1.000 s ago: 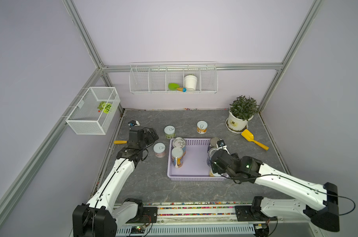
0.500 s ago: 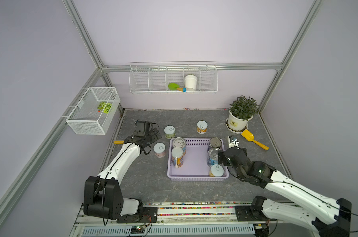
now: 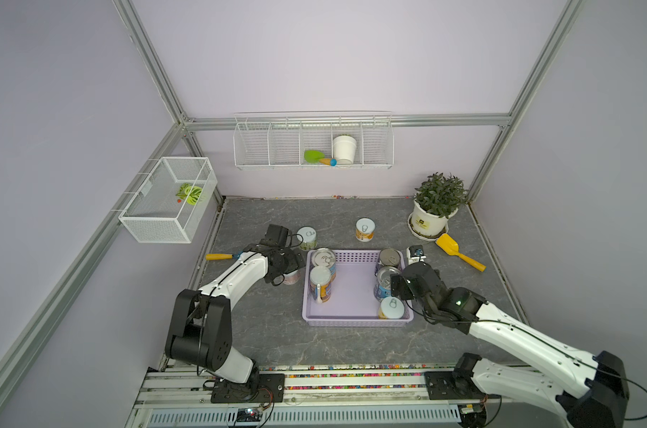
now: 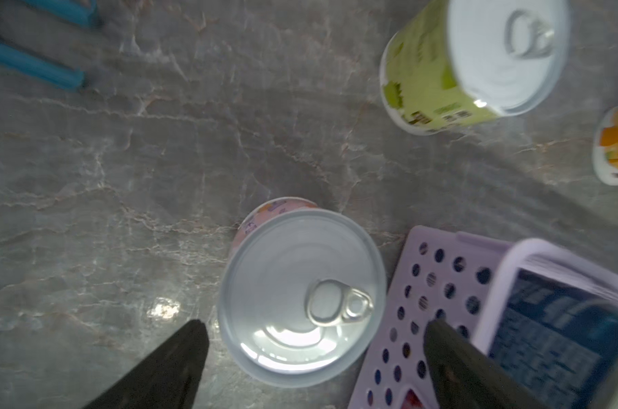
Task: Put the canned food in the basket
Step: Pick up the canned food from the center of the board.
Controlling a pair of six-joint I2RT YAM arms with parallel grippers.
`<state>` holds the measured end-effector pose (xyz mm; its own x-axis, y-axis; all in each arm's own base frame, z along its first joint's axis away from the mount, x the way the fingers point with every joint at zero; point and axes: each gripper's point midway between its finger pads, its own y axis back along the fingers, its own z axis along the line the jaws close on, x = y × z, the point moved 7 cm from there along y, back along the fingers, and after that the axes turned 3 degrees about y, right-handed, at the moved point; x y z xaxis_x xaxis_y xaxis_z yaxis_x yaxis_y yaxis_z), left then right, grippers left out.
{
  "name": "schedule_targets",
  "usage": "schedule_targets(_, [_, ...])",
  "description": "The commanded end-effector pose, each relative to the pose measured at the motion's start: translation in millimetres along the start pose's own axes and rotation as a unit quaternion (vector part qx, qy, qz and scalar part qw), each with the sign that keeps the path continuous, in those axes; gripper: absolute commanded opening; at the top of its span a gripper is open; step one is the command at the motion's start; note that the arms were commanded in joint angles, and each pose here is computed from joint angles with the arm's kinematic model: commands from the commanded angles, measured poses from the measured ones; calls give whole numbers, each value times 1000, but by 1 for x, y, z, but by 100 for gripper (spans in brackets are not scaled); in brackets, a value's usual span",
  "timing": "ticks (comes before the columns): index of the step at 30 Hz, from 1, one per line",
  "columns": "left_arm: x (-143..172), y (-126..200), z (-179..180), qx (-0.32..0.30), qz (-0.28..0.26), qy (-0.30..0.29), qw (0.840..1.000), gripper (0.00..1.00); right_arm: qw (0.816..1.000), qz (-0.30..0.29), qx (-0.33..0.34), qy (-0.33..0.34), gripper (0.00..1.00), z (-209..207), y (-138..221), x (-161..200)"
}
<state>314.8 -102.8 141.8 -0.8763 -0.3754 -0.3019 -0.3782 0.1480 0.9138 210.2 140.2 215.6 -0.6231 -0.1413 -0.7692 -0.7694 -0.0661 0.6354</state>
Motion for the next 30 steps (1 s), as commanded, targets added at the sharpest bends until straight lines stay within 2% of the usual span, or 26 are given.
schedule_targets(1, [-4,0,-3,-3,2,4,1000,100,1000,-7,-12,-12,99,2,1,-6])
schedule_targets(6, [-4,-5,-4,-4,9,-2,1000,99,1000,-6,-14,-12,98,3,0,-7])
schedule_targets(14, [-8,-17,2,-45,10,1,999,99,1000,4,-16,-9,98,6,-4,-6])
schedule_targets(20, [-14,-16,2,-60,-1,-1,998,88,1000,4,-17,-11,98,5,-5,-6])
schedule_targets(24, [-15,-16,3,-68,-2,-3,998,78,1000,5,-18,-11,98,5,-5,-6])
schedule_targets(30, [-17,-9,4,-73,-15,0,997,72,1000,7,-18,-12,98,5,-6,-5])
